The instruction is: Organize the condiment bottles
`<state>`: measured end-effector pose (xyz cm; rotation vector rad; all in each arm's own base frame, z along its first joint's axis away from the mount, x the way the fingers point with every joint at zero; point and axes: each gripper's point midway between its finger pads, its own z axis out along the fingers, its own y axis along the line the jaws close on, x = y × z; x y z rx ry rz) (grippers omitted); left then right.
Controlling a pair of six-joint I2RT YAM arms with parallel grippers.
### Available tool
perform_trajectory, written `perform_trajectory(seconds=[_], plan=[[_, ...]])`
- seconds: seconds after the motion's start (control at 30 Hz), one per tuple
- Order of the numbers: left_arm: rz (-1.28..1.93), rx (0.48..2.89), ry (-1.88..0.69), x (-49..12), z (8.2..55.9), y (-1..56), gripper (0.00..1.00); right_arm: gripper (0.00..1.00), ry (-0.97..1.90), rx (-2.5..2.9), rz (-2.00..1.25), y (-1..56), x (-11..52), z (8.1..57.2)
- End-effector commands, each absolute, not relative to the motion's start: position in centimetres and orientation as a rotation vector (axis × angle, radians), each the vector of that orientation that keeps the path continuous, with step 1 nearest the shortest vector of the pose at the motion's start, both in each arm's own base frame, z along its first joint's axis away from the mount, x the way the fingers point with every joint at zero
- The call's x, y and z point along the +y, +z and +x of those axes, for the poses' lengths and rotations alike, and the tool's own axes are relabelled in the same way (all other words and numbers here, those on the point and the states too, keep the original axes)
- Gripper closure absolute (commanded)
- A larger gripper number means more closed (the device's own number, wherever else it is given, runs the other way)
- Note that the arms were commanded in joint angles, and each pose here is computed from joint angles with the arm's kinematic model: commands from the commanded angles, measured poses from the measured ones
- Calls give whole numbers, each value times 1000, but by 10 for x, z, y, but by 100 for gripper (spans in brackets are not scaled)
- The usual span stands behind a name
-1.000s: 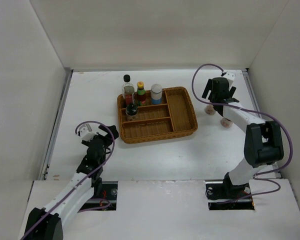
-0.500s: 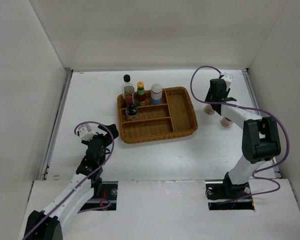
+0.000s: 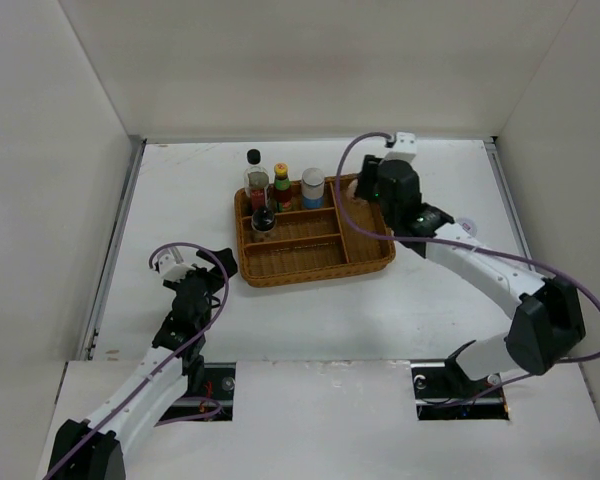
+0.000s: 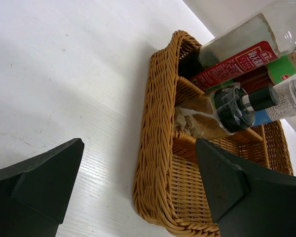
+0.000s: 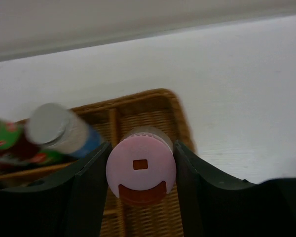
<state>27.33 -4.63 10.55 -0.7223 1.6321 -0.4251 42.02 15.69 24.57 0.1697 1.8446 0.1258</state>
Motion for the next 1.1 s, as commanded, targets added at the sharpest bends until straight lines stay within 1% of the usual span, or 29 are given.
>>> perform_trajectory(seconds=[0.0, 0.13, 0.27, 0.5, 0.73, 0.83, 0.87, 0.9, 0.93, 1.0, 1.07], plan=[[-719, 1611, -441, -47, 272, 104, 0, 62, 264, 1806, 76, 265, 220, 415], [-715, 1614, -446, -48, 272, 103, 0, 62, 377, 1813, -38, 261, 286, 405], [-714, 1616, -445, -48, 272, 103, 0, 62, 432, 1827, -103, 251, 326, 409], [-715, 1613, -444, -48, 271, 103, 0, 62, 460, 1855, -156, 228, 363, 410], [-713, 1615, -447, -49, 271, 103, 0, 60, 392, 1971, -223, 166, 377, 408], [-711, 1612, -452, -49, 271, 104, 0, 58, 364, 2000, -230, 149, 377, 410], [-711, 1609, -454, -49, 271, 104, 0, 56, 359, 2003, -228, 147, 376, 410], [-713, 1608, -451, -49, 271, 104, 0, 52, 359, 2006, -222, 145, 376, 410], [-713, 1612, -448, -49, 271, 103, 0, 46, 363, 2003, -219, 148, 376, 410], [-711, 1619, -447, -49, 272, 102, 0, 29, 376, 1982, -213, 162, 374, 409], [-711, 1615, -450, -49, 271, 104, 0, 20, 401, 1951, -194, 183, 369, 404]])
